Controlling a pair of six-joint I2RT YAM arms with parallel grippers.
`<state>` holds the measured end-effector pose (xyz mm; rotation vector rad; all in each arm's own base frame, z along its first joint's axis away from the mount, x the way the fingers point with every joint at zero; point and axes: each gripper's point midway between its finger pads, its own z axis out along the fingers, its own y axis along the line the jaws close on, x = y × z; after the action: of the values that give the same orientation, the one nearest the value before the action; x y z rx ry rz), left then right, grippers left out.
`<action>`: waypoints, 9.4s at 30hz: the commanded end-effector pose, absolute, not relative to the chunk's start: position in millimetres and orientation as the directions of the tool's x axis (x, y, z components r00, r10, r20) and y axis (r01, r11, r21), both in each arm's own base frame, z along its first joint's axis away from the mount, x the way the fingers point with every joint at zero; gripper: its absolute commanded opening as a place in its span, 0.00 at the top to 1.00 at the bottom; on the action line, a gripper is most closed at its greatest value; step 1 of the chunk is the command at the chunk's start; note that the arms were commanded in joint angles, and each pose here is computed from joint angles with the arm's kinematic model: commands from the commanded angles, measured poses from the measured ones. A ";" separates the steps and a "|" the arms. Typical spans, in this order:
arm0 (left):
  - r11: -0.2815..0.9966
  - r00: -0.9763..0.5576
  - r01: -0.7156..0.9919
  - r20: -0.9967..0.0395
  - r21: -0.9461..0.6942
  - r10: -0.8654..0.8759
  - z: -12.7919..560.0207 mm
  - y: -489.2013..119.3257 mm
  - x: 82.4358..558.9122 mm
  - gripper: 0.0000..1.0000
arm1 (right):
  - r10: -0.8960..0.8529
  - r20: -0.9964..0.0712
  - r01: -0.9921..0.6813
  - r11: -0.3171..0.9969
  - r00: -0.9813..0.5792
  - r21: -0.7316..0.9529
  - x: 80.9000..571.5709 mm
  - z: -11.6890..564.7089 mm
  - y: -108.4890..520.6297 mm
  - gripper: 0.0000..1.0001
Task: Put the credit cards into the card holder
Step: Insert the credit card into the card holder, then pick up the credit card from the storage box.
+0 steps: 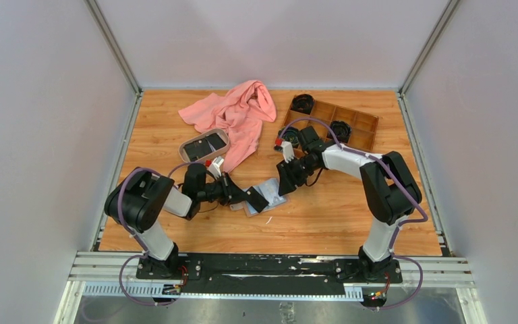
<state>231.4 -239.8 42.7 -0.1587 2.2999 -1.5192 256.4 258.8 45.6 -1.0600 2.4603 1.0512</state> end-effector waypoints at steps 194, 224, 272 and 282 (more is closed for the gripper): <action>0.526 -0.974 -0.122 -0.001 -0.842 -0.226 -11.4 -271.4 244.5 0.53 | -0.857 -0.286 -0.791 -0.204 0.429 -0.577 265.1 37.4 314.5 0.87; 0.474 -0.947 0.015 -0.164 -0.881 -0.276 52.3 -262.5 245.4 0.46 | -0.534 -0.772 -0.923 -0.341 0.345 -0.177 150.9 153.9 257.1 0.53; 0.924 -0.334 0.346 -0.942 -0.165 -0.044 266.5 -107.5 231.1 0.00 | -0.415 -0.908 -0.974 0.221 -0.054 -0.043 208.6 233.4 157.3 0.23; 0.965 -0.440 0.240 -0.898 -0.107 0.010 225.9 -111.6 302.9 0.00 | -0.413 -0.904 -0.967 0.255 -0.109 0.000 214.3 216.7 156.6 0.23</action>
<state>269.2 -114.6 240.5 0.2074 1.9696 -0.3398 214.1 157.0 222.2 -1.3381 1.6372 0.7748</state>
